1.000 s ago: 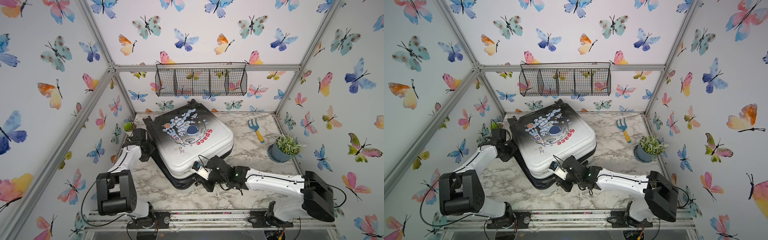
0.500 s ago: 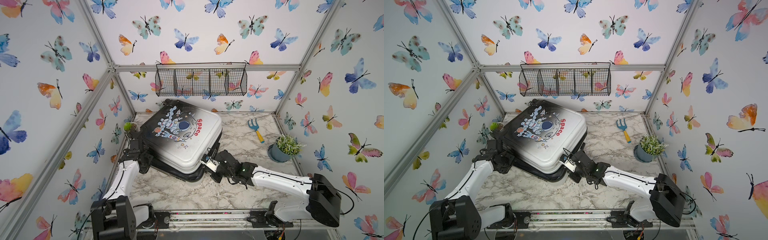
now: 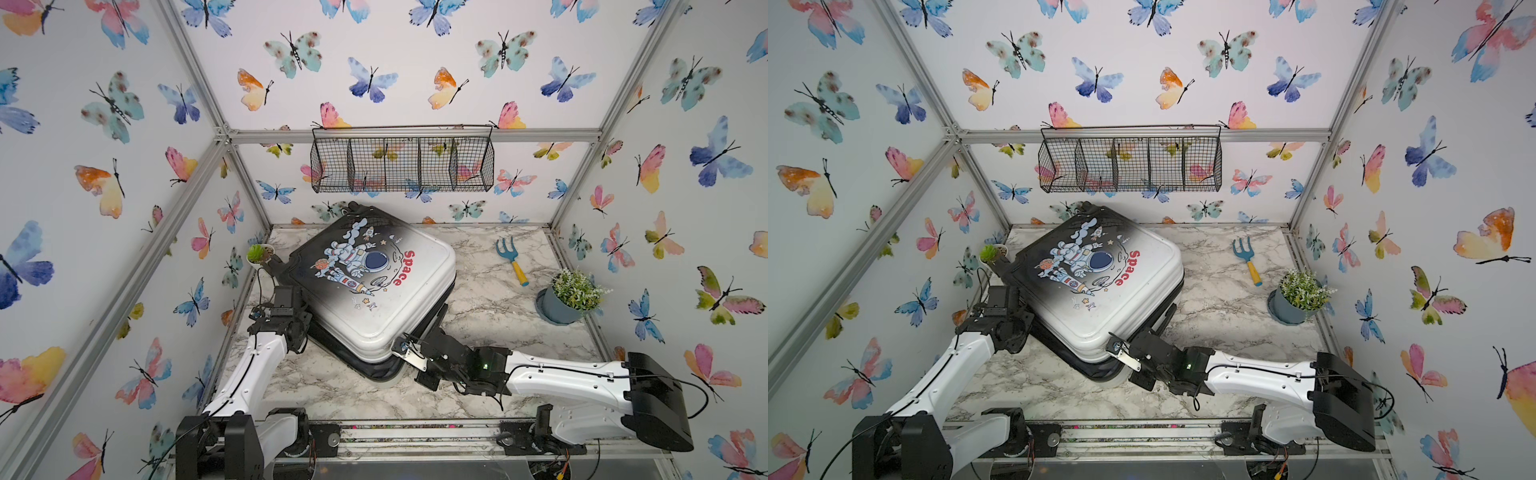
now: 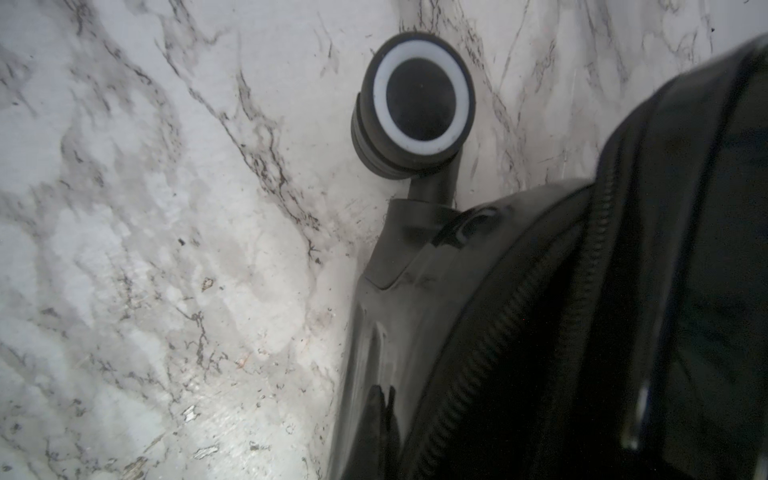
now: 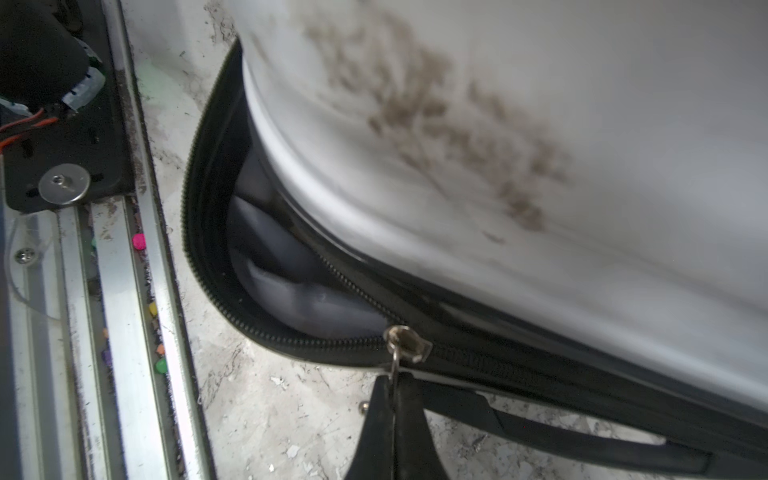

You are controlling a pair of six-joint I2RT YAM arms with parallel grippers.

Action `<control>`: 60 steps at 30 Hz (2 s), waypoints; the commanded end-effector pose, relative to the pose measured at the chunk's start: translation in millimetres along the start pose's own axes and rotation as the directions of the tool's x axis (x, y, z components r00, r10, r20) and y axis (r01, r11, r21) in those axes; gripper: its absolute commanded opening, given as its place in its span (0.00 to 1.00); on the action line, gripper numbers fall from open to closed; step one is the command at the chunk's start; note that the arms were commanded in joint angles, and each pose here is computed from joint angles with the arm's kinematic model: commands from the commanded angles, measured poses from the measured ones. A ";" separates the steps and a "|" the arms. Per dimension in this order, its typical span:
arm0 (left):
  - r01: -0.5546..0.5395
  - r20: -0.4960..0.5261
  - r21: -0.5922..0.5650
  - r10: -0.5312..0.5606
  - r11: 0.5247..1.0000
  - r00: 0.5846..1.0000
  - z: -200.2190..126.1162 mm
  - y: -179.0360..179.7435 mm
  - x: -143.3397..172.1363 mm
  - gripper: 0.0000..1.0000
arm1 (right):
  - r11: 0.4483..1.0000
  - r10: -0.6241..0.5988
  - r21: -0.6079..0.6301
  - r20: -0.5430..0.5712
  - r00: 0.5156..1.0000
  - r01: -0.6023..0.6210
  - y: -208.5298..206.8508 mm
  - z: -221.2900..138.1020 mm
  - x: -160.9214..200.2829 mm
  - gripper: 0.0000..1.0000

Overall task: Close the suitcase zippers
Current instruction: Zip the zipper on the suitcase.

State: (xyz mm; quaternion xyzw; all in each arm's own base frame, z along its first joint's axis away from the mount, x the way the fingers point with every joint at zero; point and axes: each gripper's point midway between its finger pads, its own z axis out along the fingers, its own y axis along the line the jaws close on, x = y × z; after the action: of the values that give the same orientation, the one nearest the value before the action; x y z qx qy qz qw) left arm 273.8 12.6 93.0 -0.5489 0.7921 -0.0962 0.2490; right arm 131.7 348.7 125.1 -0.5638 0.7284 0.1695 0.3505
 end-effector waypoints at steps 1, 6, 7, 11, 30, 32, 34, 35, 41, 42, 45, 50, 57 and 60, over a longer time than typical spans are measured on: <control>0.143 -0.237 0.100 -0.116 0.985 0.964 -9.8 -30.8 46.3 0.00 | 0.976 0.017 -0.218 0.103 0.995 0.006 50.2 2.6 -31.2 0.03; 0.130 -0.216 0.116 -0.103 0.985 0.971 -15.0 -34.6 39.1 0.00 | 0.969 0.149 -0.204 0.030 0.988 -0.140 12.7 5.0 3.5 0.02; 0.129 -0.217 0.116 -0.102 0.985 0.971 -15.2 -34.5 39.3 0.00 | 0.967 0.162 -0.203 0.034 0.986 -0.152 9.8 4.9 7.5 0.02; 0.133 -0.226 0.132 -0.101 0.982 0.969 -16.3 -39.1 39.7 0.00 | 0.965 0.188 -0.196 0.060 0.980 -0.173 -2.2 7.9 17.6 0.10; 0.068 -0.212 0.163 -0.032 0.984 0.977 -30.6 -48.9 28.3 0.00 | 0.980 0.188 -0.066 0.031 0.982 -0.185 -50.6 22.4 30.1 0.23; 0.065 -0.213 0.165 -0.029 0.984 0.977 -31.0 -50.3 28.2 0.00 | 0.975 0.218 -0.056 0.016 0.976 -0.216 -52.2 24.5 32.6 0.24; 0.063 -0.210 0.168 -0.026 0.984 0.977 -31.6 -52.0 27.1 0.00 | 0.972 0.233 -0.030 -0.009 0.972 -0.233 -55.8 26.2 37.1 0.26; 0.060 -0.206 0.171 -0.023 0.983 0.978 -32.2 -53.0 26.1 0.00 | 0.973 0.232 -0.015 -0.008 0.973 -0.232 -58.3 25.6 37.7 0.27; 0.051 -0.205 0.176 -0.014 0.983 0.979 -33.0 -56.5 25.2 0.00 | 0.969 0.246 0.044 -0.044 0.968 -0.245 -67.3 27.6 44.1 0.27; 0.049 -0.204 0.180 -0.012 0.983 0.979 -33.3 -57.3 24.6 0.00 | 0.969 0.241 0.069 -0.036 0.970 -0.238 -71.9 25.8 43.3 0.27; 0.044 -0.206 0.180 -0.006 0.983 0.978 -32.8 -57.6 25.4 0.00 | 0.967 0.229 0.117 -0.022 0.973 -0.225 -81.5 23.0 39.1 0.24; 0.035 -0.204 0.179 0.002 0.983 0.979 -32.3 -56.4 25.7 0.00 | 0.970 0.193 0.135 0.071 0.979 -0.201 -89.2 13.3 16.9 0.23; 0.025 -0.194 0.178 0.010 0.984 0.981 -32.0 -56.3 22.6 0.00 | 0.959 0.169 0.203 0.148 0.974 -0.197 -101.9 -19.4 6.4 0.32; 0.018 -0.192 0.180 0.017 0.983 0.981 -31.3 -58.7 21.1 0.00 | 0.962 0.155 0.206 0.119 0.981 -0.178 -103.2 -17.9 12.0 0.32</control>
State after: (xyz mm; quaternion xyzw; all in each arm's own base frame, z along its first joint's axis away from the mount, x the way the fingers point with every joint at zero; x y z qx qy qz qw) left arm 262.4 -4.9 95.1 -0.5475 0.8083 -0.1120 0.1854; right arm 214.5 301.3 144.2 -0.4502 0.7696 0.1661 0.4214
